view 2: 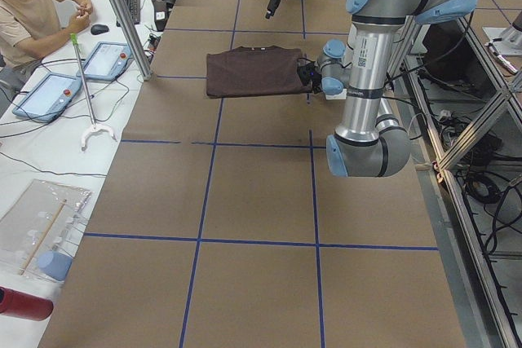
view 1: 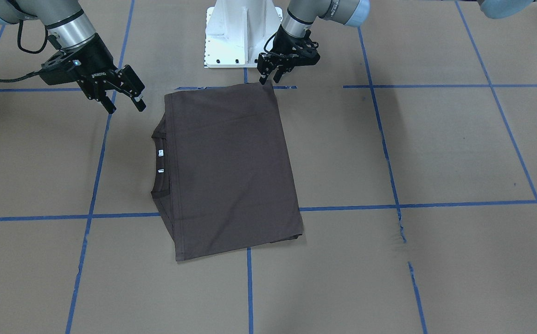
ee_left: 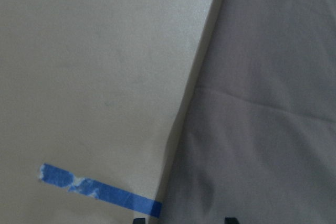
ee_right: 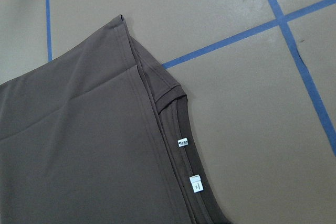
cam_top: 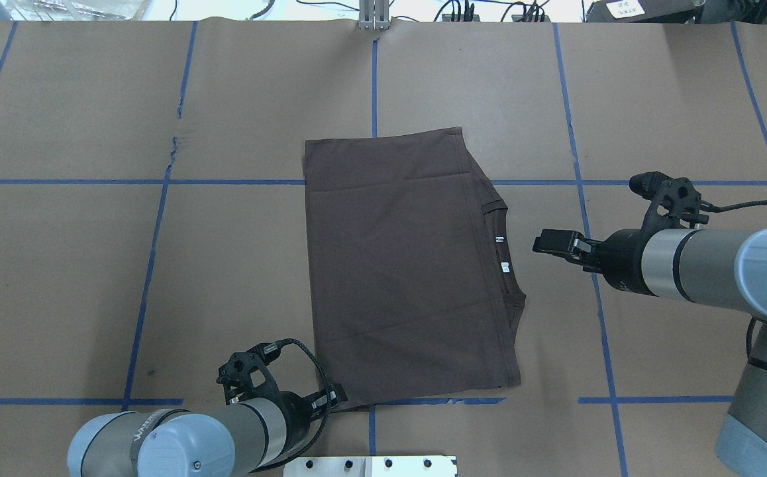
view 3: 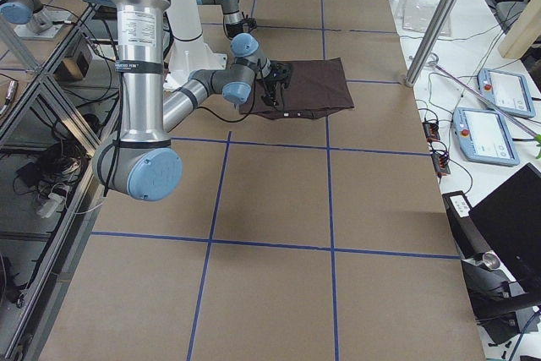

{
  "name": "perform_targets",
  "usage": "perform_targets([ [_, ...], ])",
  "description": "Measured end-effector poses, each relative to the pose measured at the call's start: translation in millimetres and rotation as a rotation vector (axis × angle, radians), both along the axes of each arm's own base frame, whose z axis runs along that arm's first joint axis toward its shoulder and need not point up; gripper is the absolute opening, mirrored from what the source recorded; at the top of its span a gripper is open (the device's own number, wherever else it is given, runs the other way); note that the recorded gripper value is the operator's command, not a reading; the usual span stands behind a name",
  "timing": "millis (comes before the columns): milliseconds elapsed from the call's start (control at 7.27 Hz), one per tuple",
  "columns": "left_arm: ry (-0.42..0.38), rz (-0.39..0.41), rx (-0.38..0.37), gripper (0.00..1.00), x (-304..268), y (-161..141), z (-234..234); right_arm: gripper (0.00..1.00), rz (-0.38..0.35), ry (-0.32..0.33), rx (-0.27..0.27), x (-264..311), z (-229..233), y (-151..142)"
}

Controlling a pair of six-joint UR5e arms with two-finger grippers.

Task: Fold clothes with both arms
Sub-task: 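Position the left gripper at the shirt's near corner closest to it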

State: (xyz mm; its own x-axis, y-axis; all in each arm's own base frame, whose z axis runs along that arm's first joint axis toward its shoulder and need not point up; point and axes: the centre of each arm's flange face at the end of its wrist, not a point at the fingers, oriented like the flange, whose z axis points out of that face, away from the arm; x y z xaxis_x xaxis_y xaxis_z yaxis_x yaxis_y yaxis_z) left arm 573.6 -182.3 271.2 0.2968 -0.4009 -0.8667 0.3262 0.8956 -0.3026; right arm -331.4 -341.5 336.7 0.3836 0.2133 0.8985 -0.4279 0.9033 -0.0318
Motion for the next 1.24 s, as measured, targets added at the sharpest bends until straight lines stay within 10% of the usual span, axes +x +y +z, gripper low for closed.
perform_targets([
  [1238,-0.011,0.005,0.008,0.51,10.9,0.3,1.3,1.0,0.0,0.005,-0.003,-1.2,2.6,-0.8],
])
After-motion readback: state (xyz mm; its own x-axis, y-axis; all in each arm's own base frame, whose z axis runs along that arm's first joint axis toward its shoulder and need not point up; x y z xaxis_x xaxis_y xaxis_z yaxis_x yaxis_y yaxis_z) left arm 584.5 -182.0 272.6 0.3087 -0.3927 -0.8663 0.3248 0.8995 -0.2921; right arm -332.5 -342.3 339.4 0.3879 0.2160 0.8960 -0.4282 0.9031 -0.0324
